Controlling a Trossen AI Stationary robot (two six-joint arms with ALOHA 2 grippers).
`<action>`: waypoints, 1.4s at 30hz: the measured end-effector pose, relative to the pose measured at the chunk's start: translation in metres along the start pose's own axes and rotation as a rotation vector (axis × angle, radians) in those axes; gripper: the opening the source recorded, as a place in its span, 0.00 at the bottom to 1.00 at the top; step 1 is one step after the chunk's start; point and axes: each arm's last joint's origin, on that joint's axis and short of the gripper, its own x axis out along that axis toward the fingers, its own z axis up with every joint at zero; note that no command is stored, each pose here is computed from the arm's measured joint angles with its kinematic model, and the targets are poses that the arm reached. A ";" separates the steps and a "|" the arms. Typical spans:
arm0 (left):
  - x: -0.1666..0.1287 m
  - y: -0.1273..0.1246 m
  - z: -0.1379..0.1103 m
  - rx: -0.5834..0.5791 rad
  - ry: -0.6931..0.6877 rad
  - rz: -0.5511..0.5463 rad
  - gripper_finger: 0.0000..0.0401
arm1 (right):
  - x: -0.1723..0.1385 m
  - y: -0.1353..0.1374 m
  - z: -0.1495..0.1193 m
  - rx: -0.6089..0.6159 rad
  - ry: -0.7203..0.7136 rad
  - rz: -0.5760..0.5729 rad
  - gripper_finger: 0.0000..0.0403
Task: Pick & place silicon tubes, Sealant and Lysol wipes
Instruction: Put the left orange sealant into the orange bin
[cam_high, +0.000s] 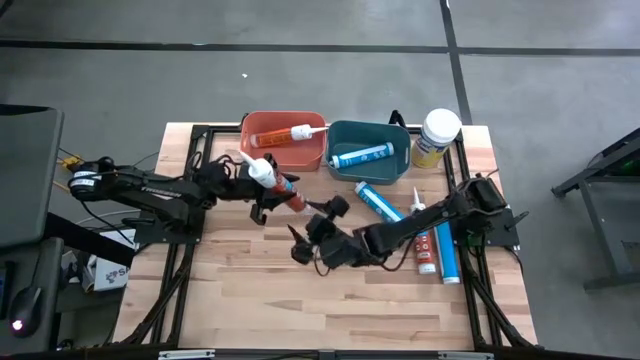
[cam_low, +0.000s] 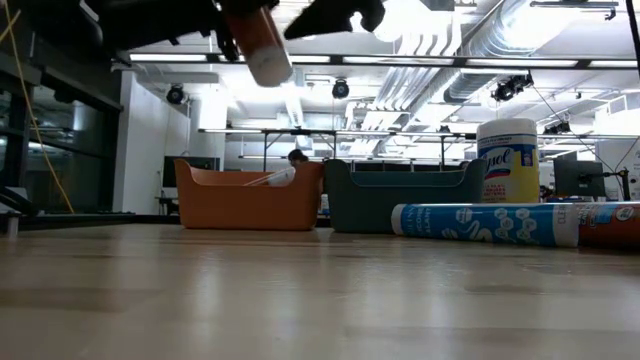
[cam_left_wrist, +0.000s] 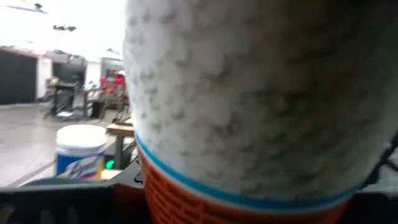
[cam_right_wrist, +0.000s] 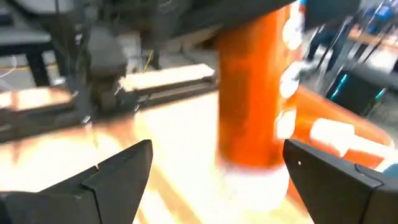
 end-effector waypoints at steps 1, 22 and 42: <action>0.000 0.003 -0.001 0.001 0.016 0.013 0.42 | -0.004 0.000 -0.002 0.001 0.025 0.002 0.89; 0.007 0.062 0.020 0.151 0.522 0.219 0.42 | -0.044 -0.006 -0.109 0.191 0.420 0.061 0.89; 0.030 0.161 0.029 0.451 1.173 0.402 0.41 | -0.037 -0.017 -0.124 0.106 0.430 0.049 0.89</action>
